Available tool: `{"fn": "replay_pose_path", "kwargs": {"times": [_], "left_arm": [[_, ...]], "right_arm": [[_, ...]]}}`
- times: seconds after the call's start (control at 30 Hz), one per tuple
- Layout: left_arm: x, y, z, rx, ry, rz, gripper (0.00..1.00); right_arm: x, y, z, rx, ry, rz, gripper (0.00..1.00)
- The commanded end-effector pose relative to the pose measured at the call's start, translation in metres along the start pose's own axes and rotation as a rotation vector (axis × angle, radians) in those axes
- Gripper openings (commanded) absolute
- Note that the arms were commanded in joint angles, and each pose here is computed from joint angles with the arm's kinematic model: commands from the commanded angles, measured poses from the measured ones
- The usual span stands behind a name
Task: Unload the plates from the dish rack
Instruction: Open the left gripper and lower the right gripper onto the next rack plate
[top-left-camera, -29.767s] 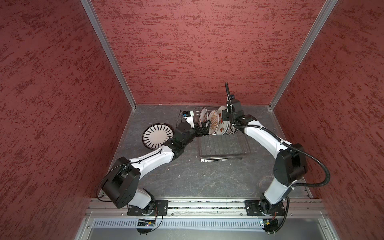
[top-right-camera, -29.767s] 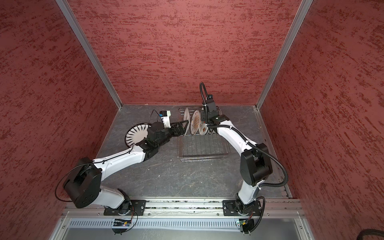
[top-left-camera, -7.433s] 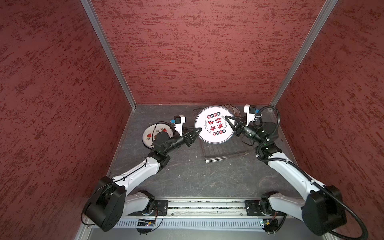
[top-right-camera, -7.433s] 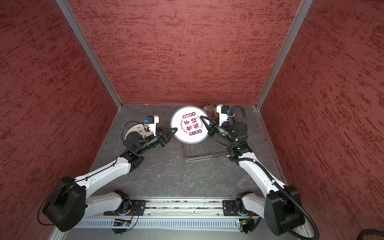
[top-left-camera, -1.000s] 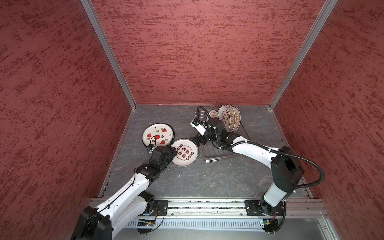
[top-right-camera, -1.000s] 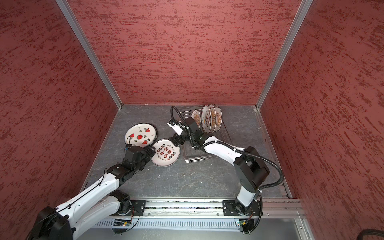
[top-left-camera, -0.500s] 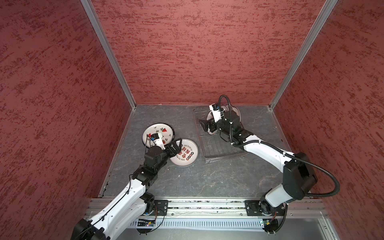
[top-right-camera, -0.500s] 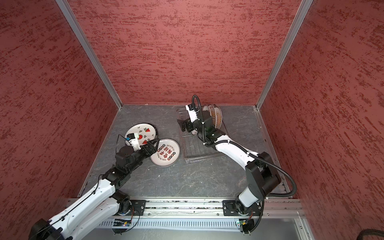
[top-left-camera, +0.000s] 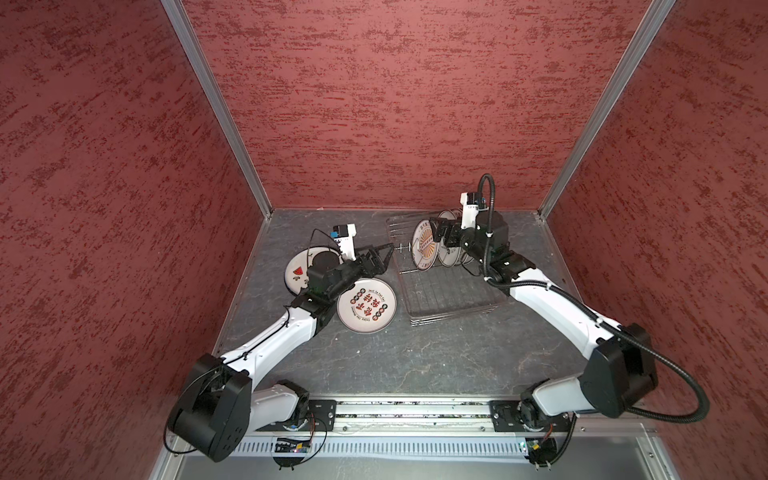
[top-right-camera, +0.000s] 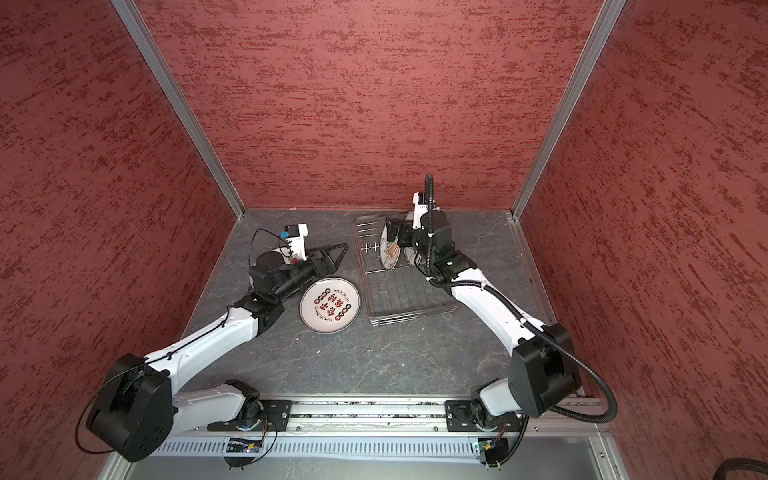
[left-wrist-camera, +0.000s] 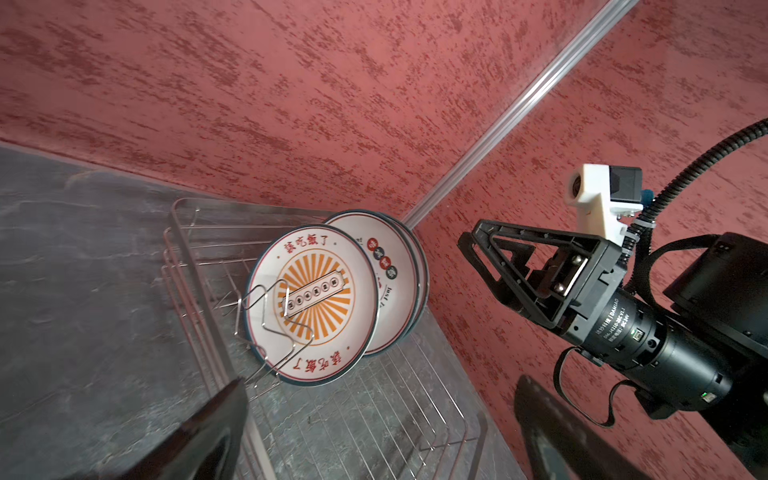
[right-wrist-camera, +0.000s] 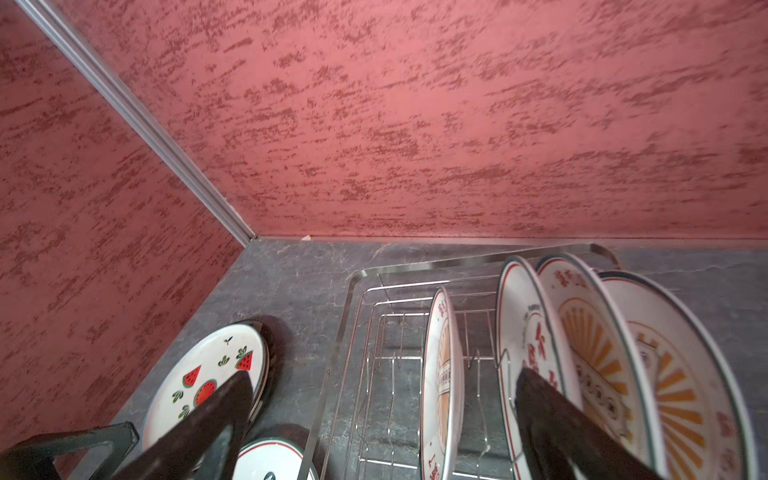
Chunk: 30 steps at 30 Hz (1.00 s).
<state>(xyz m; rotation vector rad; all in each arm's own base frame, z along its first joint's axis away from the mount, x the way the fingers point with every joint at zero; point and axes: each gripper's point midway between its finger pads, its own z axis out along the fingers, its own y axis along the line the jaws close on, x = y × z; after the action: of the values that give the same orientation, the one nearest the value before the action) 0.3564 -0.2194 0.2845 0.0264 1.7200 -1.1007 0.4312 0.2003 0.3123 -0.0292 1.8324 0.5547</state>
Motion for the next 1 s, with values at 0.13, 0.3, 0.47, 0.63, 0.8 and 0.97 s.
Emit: {"fn": "replay_pose_path", "kwargs": {"times": [0.13, 0.3, 0.47, 0.63, 0.8, 0.97], "left_arm": [[-0.010, -0.024, 0.024, 0.169, 0.008, 0.032, 0.99], [0.003, -0.022, 0.045, 0.223, 0.075, 0.022, 1.00], [0.016, -0.020, 0.060, 0.223, 0.121, 0.006, 0.99], [0.024, -0.019, 0.069, 0.215, 0.160, 0.004, 0.99], [0.034, -0.021, 0.077, 0.187, 0.187, 0.024, 0.99], [0.036, -0.019, 0.078, 0.189, 0.190, 0.008, 0.99]], "right_arm": [[-0.009, -0.034, -0.005, 0.206, -0.032, -0.028, 0.96], [0.010, -0.042, 0.023, 0.215, 0.098, -0.048, 0.80], [0.017, -0.056, 0.037, 0.282, 0.134, -0.065, 0.64], [0.022, -0.074, 0.044, 0.379, 0.162, -0.098, 0.53], [0.031, -0.080, 0.053, 0.382, 0.201, -0.097, 0.43], [0.038, -0.089, 0.058, 0.419, 0.230, -0.100, 0.36]]}}
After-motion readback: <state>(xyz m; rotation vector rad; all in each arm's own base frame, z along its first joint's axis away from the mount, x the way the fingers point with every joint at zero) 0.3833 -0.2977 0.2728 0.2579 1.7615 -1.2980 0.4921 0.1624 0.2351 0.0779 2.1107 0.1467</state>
